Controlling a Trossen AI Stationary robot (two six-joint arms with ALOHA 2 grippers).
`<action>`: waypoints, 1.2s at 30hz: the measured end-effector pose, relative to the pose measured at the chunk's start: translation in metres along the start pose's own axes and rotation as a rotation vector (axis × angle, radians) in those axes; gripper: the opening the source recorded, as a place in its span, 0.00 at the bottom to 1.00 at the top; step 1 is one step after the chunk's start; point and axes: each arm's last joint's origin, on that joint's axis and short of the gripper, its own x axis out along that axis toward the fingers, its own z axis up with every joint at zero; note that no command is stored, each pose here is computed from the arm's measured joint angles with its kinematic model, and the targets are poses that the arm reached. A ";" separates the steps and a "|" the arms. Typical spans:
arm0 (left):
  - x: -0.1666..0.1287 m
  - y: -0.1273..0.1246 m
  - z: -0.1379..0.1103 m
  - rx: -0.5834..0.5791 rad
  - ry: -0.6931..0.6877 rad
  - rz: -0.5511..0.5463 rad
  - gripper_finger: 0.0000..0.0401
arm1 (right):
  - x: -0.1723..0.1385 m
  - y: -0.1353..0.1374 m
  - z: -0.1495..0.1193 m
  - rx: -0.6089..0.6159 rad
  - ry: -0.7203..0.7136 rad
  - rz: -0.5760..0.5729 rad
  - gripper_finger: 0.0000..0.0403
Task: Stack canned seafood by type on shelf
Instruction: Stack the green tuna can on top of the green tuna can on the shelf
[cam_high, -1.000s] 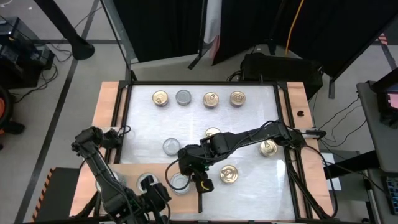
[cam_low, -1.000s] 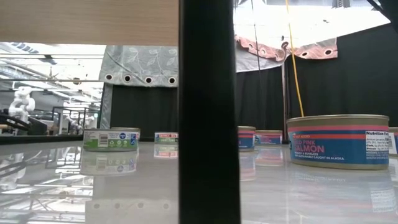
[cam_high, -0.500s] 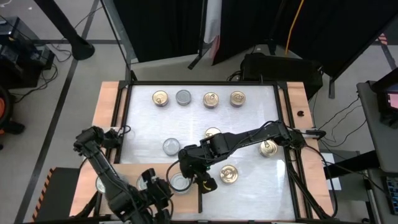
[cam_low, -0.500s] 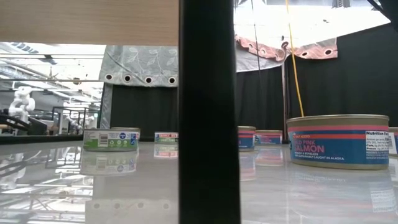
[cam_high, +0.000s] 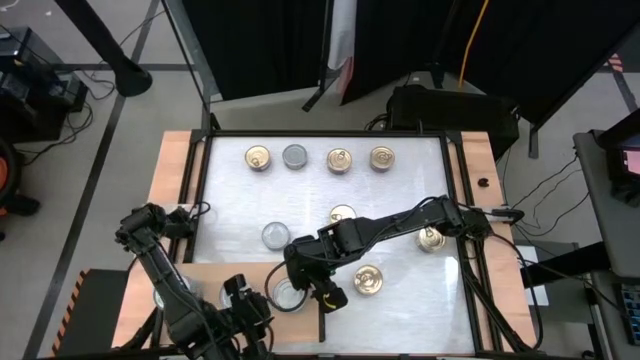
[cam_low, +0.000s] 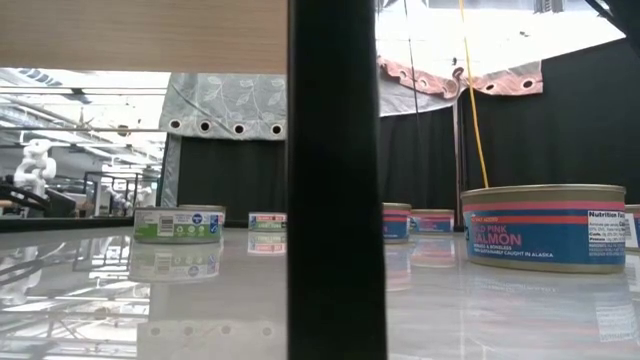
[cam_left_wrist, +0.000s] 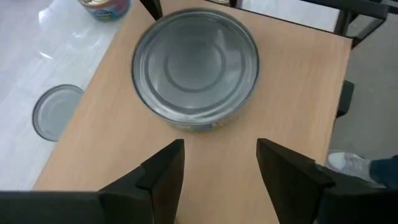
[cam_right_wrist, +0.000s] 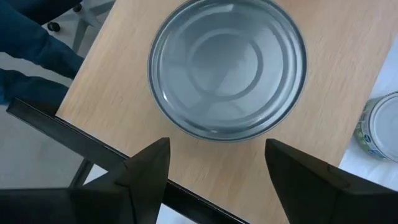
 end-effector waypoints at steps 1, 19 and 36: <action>-0.001 0.000 -0.001 -0.002 -0.002 0.003 0.52 | 0.000 0.000 0.000 0.001 0.001 -0.001 0.63; 0.016 0.005 0.000 0.000 -0.023 0.067 0.52 | 0.005 -0.001 0.001 -0.013 -0.004 -0.004 0.63; 0.032 0.010 0.003 -0.025 0.016 0.084 0.52 | 0.009 -0.002 0.002 -0.025 -0.012 -0.032 0.63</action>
